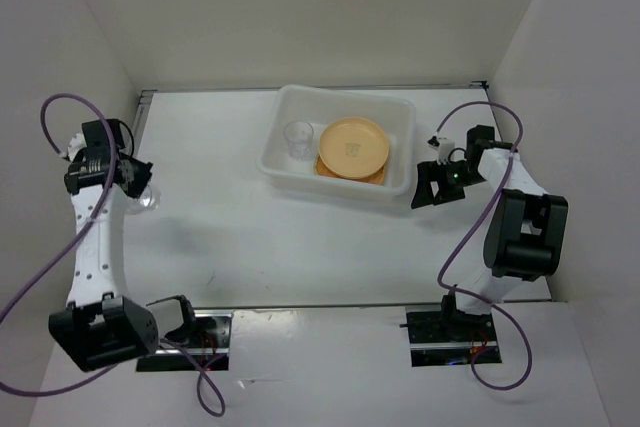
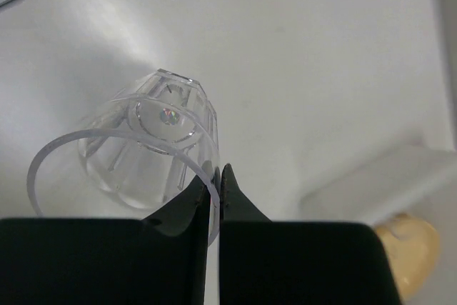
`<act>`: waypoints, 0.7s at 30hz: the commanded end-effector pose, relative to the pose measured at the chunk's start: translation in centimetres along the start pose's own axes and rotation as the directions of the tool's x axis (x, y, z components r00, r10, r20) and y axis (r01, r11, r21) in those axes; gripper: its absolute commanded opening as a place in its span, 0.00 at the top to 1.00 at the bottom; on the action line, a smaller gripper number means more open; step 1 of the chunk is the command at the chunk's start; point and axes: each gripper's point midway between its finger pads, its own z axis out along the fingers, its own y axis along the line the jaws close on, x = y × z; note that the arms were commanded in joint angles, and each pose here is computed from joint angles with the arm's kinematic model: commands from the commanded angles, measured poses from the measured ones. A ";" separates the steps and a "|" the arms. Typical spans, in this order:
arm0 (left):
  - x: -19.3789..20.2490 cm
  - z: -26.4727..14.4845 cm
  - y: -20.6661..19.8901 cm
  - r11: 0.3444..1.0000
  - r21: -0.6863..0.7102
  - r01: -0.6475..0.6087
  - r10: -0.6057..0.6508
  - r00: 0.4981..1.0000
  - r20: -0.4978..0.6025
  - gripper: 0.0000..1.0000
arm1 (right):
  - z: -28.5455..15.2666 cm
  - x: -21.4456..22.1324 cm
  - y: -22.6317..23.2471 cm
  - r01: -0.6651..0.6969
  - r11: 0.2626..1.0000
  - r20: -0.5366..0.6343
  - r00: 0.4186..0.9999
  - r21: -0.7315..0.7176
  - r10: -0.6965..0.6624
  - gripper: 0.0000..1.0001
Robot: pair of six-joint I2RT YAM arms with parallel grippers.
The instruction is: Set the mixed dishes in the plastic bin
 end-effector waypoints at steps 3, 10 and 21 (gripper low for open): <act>-2.4 -9.7 -8.5 0.885 0.460 -0.065 0.009 0.992 0.125 1.00 | 0.1 -0.7 -0.3 0.009 1.000 0.002 1.000 -0.022 -0.008 0.12; -0.7 -13.6 -18.0 0.719 0.578 -0.385 0.333 0.922 0.200 1.00 | 0.1 -0.5 0.0 0.011 0.999 -0.002 1.000 -0.034 -0.012 0.12; 14.3 -11.1 -25.3 0.338 0.567 -0.751 0.826 0.526 0.204 1.00 | -0.6 -1.1 0.2 0.026 0.999 0.028 0.999 -0.019 -0.026 0.12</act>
